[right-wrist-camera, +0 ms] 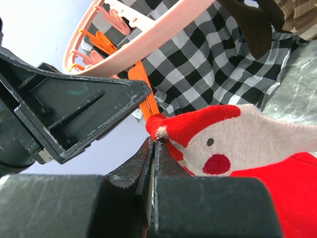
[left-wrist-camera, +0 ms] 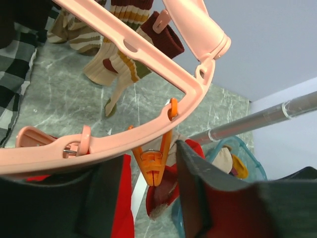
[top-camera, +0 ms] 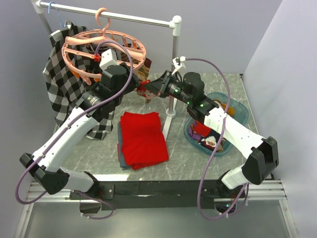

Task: Clip the socks to the hanger
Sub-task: Open the clamp at the hanger, then clamp the sock onto the hanger.

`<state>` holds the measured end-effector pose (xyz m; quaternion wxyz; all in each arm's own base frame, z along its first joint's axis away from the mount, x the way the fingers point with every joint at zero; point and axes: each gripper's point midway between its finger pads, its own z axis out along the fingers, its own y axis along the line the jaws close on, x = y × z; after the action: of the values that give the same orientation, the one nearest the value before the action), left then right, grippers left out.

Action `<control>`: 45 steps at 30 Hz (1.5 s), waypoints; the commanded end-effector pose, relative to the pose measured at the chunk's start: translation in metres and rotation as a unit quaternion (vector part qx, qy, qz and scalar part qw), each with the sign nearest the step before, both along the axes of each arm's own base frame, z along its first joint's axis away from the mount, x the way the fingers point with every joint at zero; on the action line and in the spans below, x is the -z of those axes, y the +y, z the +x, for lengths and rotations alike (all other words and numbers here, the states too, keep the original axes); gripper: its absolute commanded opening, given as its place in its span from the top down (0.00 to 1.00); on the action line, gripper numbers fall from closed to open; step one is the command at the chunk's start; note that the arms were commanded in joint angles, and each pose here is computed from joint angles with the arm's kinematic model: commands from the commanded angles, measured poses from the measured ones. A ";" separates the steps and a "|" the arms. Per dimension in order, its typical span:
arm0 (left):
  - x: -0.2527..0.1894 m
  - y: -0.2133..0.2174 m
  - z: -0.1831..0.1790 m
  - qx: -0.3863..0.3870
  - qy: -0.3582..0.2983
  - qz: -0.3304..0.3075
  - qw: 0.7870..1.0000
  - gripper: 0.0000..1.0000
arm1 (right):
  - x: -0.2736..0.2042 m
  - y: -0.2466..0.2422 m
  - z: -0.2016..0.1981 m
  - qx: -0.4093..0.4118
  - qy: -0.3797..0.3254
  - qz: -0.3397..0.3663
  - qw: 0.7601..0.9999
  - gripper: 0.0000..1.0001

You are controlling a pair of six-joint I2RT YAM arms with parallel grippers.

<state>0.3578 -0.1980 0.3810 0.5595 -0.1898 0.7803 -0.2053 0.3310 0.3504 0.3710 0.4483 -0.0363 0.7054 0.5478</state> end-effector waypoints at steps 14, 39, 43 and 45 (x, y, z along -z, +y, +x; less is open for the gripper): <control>-0.031 -0.003 0.001 0.013 -0.067 -0.028 0.997 0.99 | -0.018 0.005 0.002 -0.003 -0.025 0.017 1.000 1.00; -0.052 -0.005 -0.022 0.071 -0.167 -0.062 0.981 0.99 | -0.012 -0.004 0.017 -0.002 0.025 0.042 0.999 1.00; -0.052 -0.009 -0.023 0.085 -0.174 -0.057 0.979 0.99 | -0.019 -0.003 0.016 -0.010 0.026 0.046 0.999 1.00; -0.051 -0.011 -0.022 0.090 -0.177 -0.054 0.979 0.99 | -0.020 -0.002 0.016 -0.013 0.026 0.048 0.998 1.00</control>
<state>0.3425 -0.2056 0.4054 0.6336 -0.1325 0.7022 -0.2966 0.3469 0.3465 0.3534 0.4056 0.0052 0.7220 0.5606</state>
